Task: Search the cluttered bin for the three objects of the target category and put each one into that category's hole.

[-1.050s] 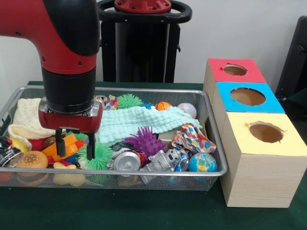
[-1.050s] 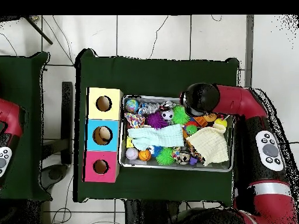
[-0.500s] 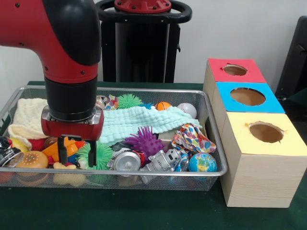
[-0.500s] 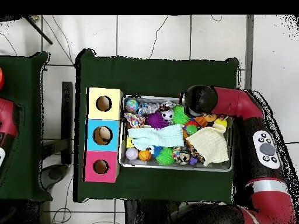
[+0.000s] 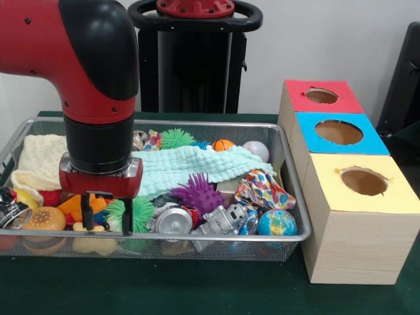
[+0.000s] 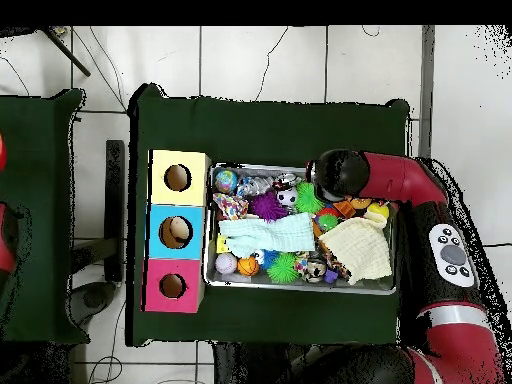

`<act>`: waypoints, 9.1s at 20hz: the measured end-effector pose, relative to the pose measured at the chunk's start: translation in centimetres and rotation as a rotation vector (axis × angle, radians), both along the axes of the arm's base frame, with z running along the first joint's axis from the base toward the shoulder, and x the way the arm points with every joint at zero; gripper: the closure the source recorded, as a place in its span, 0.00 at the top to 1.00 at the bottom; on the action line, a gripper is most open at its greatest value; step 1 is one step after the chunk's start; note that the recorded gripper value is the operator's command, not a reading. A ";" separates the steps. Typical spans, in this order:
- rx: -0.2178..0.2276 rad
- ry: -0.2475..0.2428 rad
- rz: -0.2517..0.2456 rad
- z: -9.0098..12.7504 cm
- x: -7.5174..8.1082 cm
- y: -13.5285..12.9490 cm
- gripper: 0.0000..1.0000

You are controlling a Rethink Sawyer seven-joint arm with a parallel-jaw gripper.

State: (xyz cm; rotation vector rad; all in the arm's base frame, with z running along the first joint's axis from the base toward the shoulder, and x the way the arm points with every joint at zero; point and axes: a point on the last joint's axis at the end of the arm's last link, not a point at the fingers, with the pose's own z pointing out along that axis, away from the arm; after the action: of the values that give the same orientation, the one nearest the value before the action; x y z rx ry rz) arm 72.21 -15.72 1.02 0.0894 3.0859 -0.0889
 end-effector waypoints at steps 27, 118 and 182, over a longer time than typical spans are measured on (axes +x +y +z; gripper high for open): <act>-0.006 -0.005 0.002 0.0 0.1 0.0 1.00; -0.004 -0.049 -0.040 -0.5 -2.6 -3.4 1.00; -0.043 -0.019 0.053 -2.9 -5.3 -1.9 1.00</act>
State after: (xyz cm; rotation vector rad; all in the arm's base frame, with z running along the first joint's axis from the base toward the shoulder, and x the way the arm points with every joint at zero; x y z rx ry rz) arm 66.95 -17.64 -1.93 0.0067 3.0634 -0.1519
